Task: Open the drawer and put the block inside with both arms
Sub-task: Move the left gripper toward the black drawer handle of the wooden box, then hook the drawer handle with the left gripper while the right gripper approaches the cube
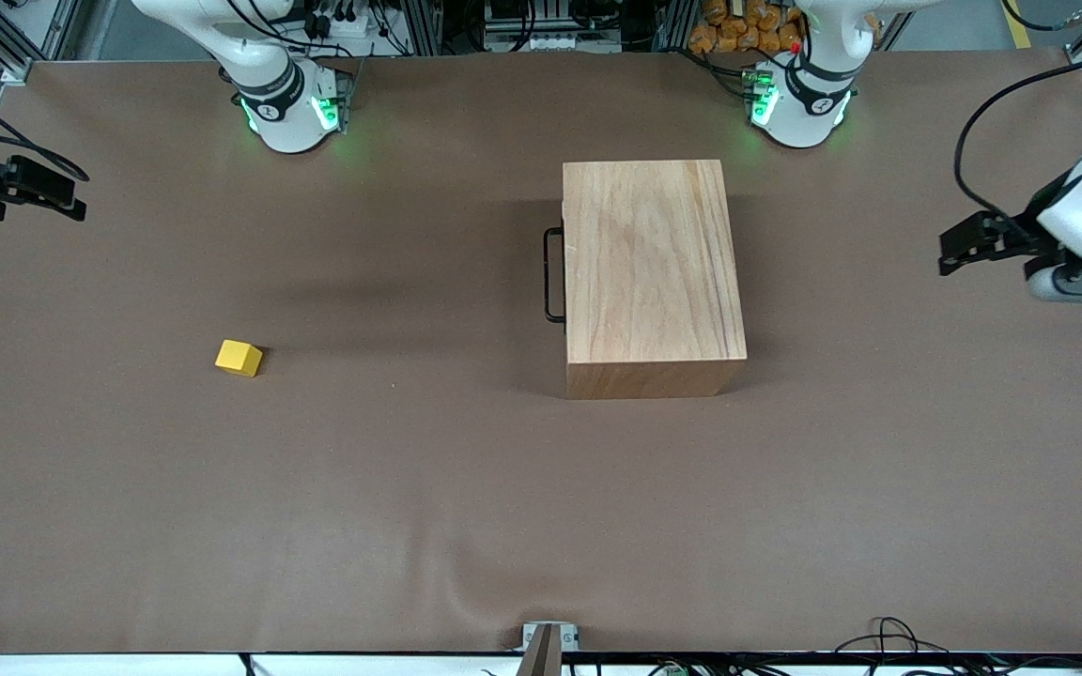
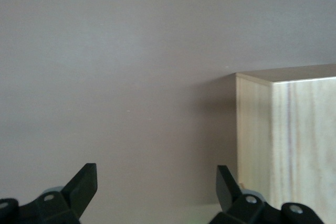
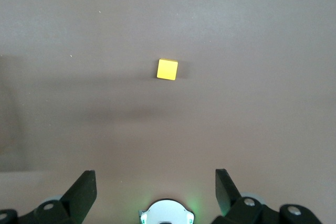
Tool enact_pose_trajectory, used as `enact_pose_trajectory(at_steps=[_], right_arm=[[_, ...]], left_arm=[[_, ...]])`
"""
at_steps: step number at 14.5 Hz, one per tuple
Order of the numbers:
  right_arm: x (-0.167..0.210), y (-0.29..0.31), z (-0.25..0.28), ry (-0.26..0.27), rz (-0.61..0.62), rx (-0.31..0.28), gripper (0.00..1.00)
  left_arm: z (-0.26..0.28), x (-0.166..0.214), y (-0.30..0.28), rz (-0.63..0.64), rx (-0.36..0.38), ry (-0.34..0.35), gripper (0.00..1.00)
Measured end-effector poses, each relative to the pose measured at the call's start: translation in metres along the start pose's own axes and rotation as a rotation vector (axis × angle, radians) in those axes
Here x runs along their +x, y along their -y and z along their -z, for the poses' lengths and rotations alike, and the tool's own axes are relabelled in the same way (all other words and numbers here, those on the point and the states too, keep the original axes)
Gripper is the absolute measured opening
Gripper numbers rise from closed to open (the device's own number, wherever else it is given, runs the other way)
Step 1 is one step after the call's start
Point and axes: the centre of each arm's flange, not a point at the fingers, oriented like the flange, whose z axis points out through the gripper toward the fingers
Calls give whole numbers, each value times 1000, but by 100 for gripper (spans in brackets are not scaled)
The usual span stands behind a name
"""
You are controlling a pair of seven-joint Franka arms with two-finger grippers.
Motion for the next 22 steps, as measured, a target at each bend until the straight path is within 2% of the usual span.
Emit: enact_pose_trajectory(at_steps=[4, 10, 14, 22], right_arm=[[-1, -3, -7, 30, -5, 2, 100], [-1, -28, -25, 75, -49, 12, 100], [2, -25, -29, 66, -44, 11, 100], [15, -19, -70, 87, -32, 9, 100]], left_arm=[[-26, 3, -90, 75, 7, 38, 100], [-43, -11, -215, 235, 19, 48, 100], [-76, -27, -324, 341, 18, 50, 100], [-144, -55, -452, 460, -53, 14, 100]])
